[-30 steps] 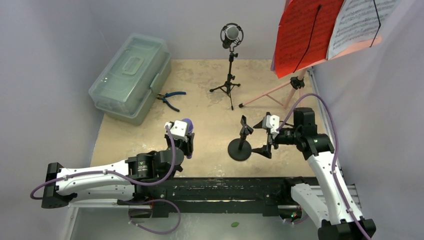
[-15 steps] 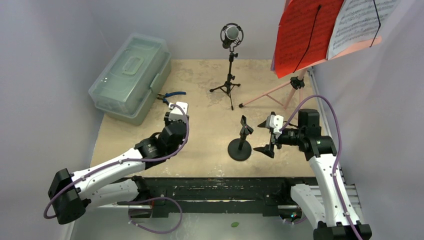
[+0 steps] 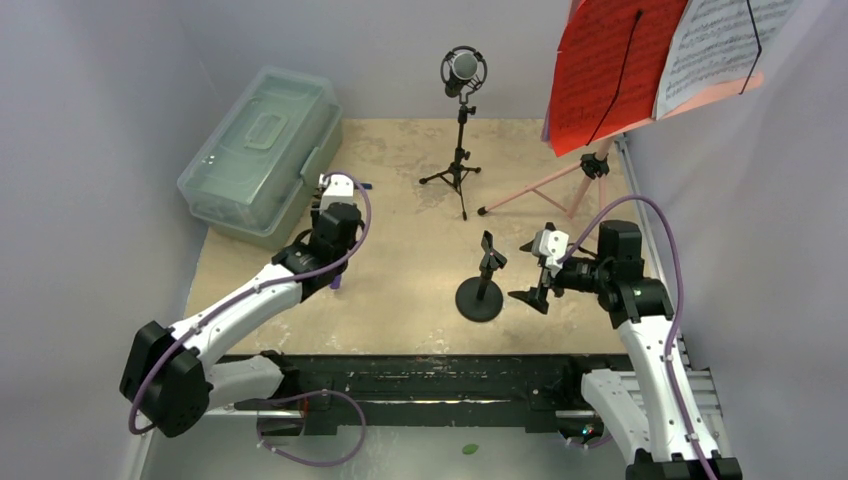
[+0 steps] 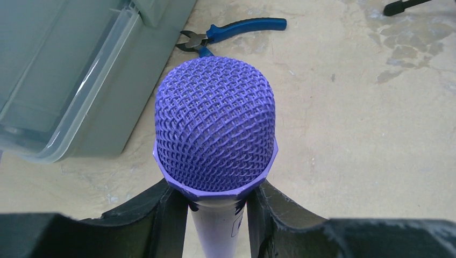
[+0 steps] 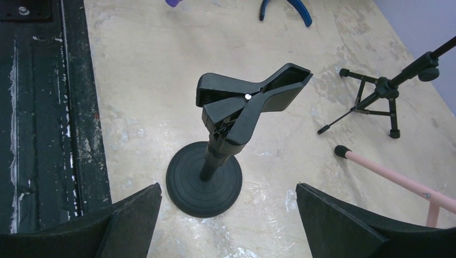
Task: Pack up the instrument practice props
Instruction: Place the microphone at the center of the board.
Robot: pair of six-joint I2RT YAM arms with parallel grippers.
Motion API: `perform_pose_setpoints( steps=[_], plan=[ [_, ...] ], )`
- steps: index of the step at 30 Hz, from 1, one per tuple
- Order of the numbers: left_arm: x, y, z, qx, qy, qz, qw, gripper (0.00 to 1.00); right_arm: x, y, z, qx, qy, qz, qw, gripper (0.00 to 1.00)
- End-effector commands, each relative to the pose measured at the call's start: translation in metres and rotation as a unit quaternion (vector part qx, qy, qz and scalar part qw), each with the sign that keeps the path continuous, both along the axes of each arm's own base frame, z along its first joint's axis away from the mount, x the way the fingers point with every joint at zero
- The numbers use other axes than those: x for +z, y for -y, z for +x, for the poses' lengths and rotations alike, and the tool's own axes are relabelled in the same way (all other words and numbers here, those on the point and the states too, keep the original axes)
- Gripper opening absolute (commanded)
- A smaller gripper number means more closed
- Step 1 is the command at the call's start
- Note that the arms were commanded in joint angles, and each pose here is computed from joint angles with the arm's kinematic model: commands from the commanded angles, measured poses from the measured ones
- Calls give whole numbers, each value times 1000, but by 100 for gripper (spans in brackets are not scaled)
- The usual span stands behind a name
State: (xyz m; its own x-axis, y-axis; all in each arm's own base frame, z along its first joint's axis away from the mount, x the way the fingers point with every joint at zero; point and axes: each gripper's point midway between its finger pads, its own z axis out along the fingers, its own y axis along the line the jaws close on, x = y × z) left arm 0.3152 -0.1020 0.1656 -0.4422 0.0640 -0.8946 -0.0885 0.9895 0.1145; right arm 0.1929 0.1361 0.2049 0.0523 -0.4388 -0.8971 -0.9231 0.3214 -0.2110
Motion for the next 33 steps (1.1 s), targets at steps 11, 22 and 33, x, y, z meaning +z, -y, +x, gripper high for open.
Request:
perform_pose_setpoints(
  steps=[11, 22, 33],
  plan=[
    [-39, -36, 74, 50, -138, 169, 975, 0, 6, 3, 0, -7, 35, -4, 999, 99],
    [-77, -59, 104, 76, -175, 245, 951, 26, 2, 2, 0, -4, 28, -3, 1000, 99],
    [-57, -62, 107, 89, -157, 237, 955, 58, 0, 2, 2, -6, 21, -4, 1000, 99]
  ],
)
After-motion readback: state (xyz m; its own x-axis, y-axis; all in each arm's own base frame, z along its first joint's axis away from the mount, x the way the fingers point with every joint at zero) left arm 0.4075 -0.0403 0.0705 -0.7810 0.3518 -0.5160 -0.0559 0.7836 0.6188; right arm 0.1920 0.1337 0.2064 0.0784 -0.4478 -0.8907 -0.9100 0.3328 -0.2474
